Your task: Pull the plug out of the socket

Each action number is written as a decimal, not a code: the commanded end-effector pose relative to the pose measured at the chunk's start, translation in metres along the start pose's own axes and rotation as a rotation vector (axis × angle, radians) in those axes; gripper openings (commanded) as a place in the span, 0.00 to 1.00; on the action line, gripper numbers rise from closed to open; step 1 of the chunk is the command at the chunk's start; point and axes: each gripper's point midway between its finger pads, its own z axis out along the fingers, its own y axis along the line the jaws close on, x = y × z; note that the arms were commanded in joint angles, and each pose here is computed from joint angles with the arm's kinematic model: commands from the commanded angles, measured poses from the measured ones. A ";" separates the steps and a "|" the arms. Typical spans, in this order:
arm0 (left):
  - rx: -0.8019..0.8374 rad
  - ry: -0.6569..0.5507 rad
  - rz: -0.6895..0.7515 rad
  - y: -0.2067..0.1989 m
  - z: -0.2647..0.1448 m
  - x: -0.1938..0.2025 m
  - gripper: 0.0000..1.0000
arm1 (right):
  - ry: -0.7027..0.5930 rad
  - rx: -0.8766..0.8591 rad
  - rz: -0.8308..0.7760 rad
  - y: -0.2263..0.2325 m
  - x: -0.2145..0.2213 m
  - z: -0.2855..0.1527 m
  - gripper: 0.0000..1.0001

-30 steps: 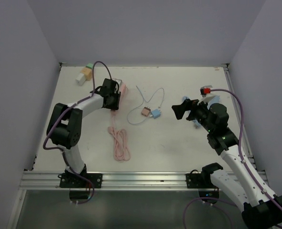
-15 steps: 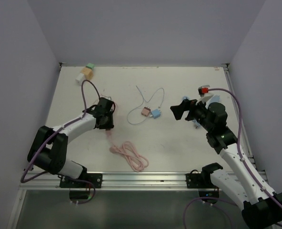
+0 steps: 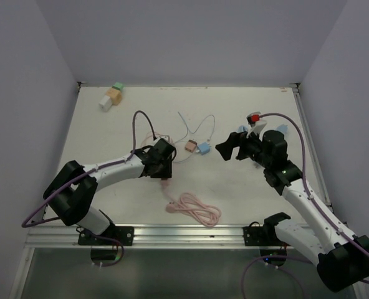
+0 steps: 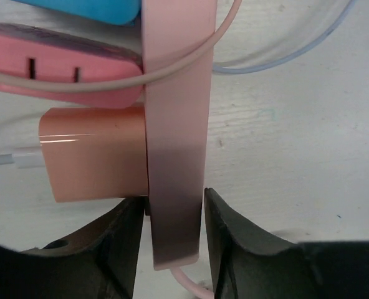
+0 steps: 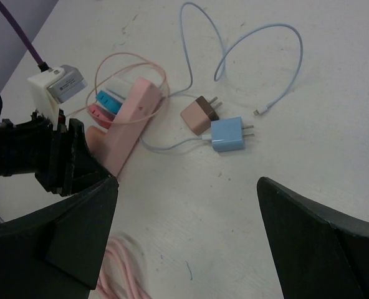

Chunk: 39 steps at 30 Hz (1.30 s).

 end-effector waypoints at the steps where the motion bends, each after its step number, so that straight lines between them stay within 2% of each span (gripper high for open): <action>1: 0.076 -0.013 -0.042 -0.031 -0.004 -0.009 0.49 | 0.014 -0.053 -0.038 0.013 -0.007 0.004 0.97; 3: 0.091 -0.015 -0.033 -0.035 -0.007 -0.008 0.58 | 0.044 -0.063 -0.039 0.014 -0.002 0.009 0.97; 4: 0.105 -0.029 -0.034 -0.037 -0.012 -0.011 0.70 | 0.064 -0.084 -0.047 0.020 0.003 0.011 0.96; 6: 0.116 -0.048 -0.040 -0.037 -0.018 -0.014 0.76 | 0.094 -0.095 -0.064 0.025 0.009 0.015 0.96; 7: 0.132 -0.068 -0.042 -0.039 -0.027 -0.019 0.85 | 0.115 -0.100 -0.075 0.030 0.015 0.016 0.96; 10: 0.163 -0.104 -0.024 -0.043 -0.045 -0.030 0.96 | 0.158 -0.076 -0.099 0.036 0.027 0.023 0.96; 14: 0.238 -0.144 0.010 -0.051 -0.072 -0.049 0.97 | 0.182 -0.031 -0.073 0.048 0.041 0.029 0.96; 19: 0.267 -0.239 -0.045 -0.021 -0.095 -0.088 0.97 | 0.188 -0.012 -0.031 0.075 0.058 0.043 0.94; 25: 0.092 -0.361 -0.149 0.068 -0.096 -0.119 0.98 | 0.203 0.058 -0.048 0.115 0.079 0.068 0.94; 26: -0.003 -0.377 -0.172 0.095 -0.091 -0.118 0.98 | 0.198 0.063 -0.031 0.124 0.079 0.072 0.94; 29: -0.117 -0.390 -0.199 0.130 -0.087 -0.111 0.99 | 0.205 0.125 -0.035 0.137 0.095 0.086 0.94; 33: -0.129 -0.415 -0.180 0.139 -0.095 -0.108 0.99 | 0.218 0.176 -0.047 0.151 0.116 0.098 0.93; 35: -0.151 -0.452 -0.166 0.144 -0.105 -0.112 0.99 | 0.204 0.200 -0.030 0.156 0.115 0.104 0.91; 39: -0.219 -0.536 -0.187 0.159 -0.118 -0.113 0.98 | 0.259 0.246 -0.051 0.161 0.144 0.122 0.90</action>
